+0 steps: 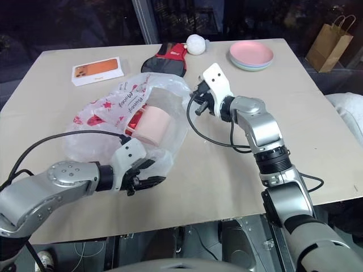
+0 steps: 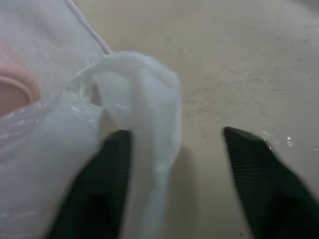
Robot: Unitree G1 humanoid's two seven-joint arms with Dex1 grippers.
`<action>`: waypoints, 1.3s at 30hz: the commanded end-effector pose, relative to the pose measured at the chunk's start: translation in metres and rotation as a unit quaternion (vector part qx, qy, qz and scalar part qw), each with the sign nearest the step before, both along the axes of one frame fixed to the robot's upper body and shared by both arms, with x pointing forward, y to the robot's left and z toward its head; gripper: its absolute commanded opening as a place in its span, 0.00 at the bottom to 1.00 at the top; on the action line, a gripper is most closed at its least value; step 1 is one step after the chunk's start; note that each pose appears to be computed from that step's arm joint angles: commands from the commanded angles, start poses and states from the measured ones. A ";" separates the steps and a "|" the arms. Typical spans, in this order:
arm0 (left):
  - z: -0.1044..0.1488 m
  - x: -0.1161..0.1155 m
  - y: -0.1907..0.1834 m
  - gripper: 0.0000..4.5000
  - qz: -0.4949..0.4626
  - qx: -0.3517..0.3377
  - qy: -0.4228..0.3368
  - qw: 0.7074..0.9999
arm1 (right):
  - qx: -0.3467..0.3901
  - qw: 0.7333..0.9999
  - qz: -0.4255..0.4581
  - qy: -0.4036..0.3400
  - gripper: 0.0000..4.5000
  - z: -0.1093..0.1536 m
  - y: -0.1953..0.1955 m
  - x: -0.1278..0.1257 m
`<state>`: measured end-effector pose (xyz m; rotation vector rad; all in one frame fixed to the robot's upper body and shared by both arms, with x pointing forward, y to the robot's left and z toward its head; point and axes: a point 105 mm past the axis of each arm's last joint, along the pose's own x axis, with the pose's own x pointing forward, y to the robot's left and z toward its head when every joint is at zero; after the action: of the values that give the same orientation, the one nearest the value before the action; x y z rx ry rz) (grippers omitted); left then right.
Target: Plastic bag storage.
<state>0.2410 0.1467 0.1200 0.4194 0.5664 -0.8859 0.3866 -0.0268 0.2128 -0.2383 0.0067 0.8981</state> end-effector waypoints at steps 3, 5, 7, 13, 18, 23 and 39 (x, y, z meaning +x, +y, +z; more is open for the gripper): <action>0.018 0.008 0.006 0.01 -0.009 -0.084 -0.056 0.995 | 0.015 0.999 0.002 -0.033 0.00 0.019 -0.002 -0.004; 0.035 0.010 0.011 0.01 0.008 -0.173 -0.060 0.983 | 0.023 0.999 0.000 -0.031 0.00 0.019 -0.003 -0.003; 0.055 0.010 0.020 0.01 0.023 -0.264 -0.053 0.963 | 0.046 0.999 0.001 -0.021 0.00 0.022 -0.004 -0.004; 0.121 0.020 0.062 0.01 0.085 -0.455 -0.072 0.883 | 0.169 0.985 0.016 0.019 0.00 0.050 -0.008 -0.004; 0.202 0.032 0.102 0.01 0.111 -0.595 -0.169 0.778 | 0.313 0.948 0.049 0.029 0.00 0.110 -0.019 -0.006; 0.271 0.043 0.145 0.01 0.137 -0.677 -0.264 0.673 | 0.412 0.908 0.070 0.020 0.00 0.170 -0.036 -0.011; 0.330 0.115 0.113 0.01 0.101 -0.646 -0.301 0.694 | 0.407 0.908 -0.026 -0.092 0.00 0.259 -0.123 -0.035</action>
<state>0.3684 0.2651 0.4361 -0.7170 -0.6355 -0.6262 0.3766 -0.1467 0.4486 0.5320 -0.4366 0.7330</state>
